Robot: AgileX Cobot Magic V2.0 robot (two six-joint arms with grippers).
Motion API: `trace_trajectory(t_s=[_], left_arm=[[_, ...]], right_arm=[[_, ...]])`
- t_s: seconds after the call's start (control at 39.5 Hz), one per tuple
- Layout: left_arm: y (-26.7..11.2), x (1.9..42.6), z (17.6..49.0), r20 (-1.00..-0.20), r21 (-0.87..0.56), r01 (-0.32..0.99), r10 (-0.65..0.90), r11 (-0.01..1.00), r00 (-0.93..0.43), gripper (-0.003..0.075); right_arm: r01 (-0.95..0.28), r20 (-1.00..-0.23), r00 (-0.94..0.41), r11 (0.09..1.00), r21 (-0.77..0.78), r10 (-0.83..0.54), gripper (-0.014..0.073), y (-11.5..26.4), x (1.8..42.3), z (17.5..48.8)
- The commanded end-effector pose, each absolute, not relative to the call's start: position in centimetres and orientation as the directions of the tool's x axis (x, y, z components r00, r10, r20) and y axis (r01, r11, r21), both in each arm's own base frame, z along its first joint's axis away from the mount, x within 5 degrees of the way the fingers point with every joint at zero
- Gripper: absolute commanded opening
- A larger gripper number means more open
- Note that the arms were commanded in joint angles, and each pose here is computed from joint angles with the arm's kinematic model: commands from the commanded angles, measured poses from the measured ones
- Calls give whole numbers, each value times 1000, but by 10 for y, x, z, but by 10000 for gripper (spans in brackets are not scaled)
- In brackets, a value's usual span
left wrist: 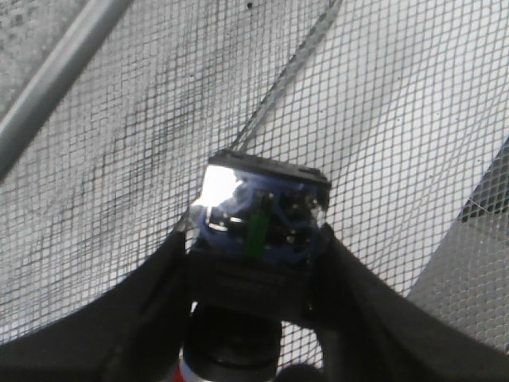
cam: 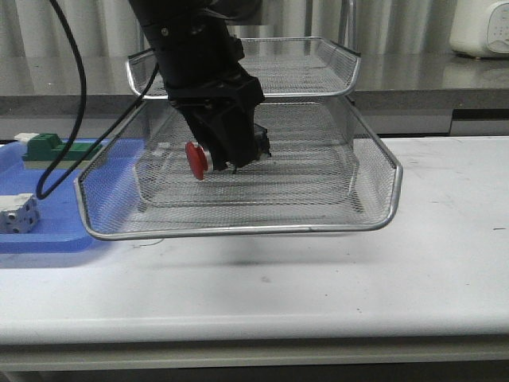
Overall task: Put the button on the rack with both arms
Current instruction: 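Lower the button into the tier and open the left gripper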
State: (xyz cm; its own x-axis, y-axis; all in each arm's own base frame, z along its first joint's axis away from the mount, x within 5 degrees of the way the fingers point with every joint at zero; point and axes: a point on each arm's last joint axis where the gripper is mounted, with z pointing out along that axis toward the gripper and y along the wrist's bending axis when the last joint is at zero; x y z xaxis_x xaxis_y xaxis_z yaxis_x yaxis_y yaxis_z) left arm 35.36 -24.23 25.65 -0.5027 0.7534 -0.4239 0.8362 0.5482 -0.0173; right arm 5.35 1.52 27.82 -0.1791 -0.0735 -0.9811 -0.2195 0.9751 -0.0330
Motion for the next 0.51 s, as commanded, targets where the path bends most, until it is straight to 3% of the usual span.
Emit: trace_trajectory(t_s=[0.0,0.13,0.18,0.35,0.48], left_arm=[[-244,349,288,-516,3,830,711,558,-477,435],[-244,349,288,-511,-1,829,713,559,-480,655],[-243,348,288,-505,-4,831,716,557,-482,704],[-242,344,293,-460,-32,839,737,543,-495,667],[-241,340,305,-430,-52,848,754,528,-496,597]], right_arm=[[-199,-994,-91,980,-33,-52,-111,14,55,292],[-199,-994,-91,980,-33,-52,-111,14,55,292],[-199,-994,-91,980,-33,-52,-111,14,55,292],[-199,-994,-91,980,-33,-52,-111,14,55,292],[-199,-994,-91,980,-33,-52,-111,14,55,292]])
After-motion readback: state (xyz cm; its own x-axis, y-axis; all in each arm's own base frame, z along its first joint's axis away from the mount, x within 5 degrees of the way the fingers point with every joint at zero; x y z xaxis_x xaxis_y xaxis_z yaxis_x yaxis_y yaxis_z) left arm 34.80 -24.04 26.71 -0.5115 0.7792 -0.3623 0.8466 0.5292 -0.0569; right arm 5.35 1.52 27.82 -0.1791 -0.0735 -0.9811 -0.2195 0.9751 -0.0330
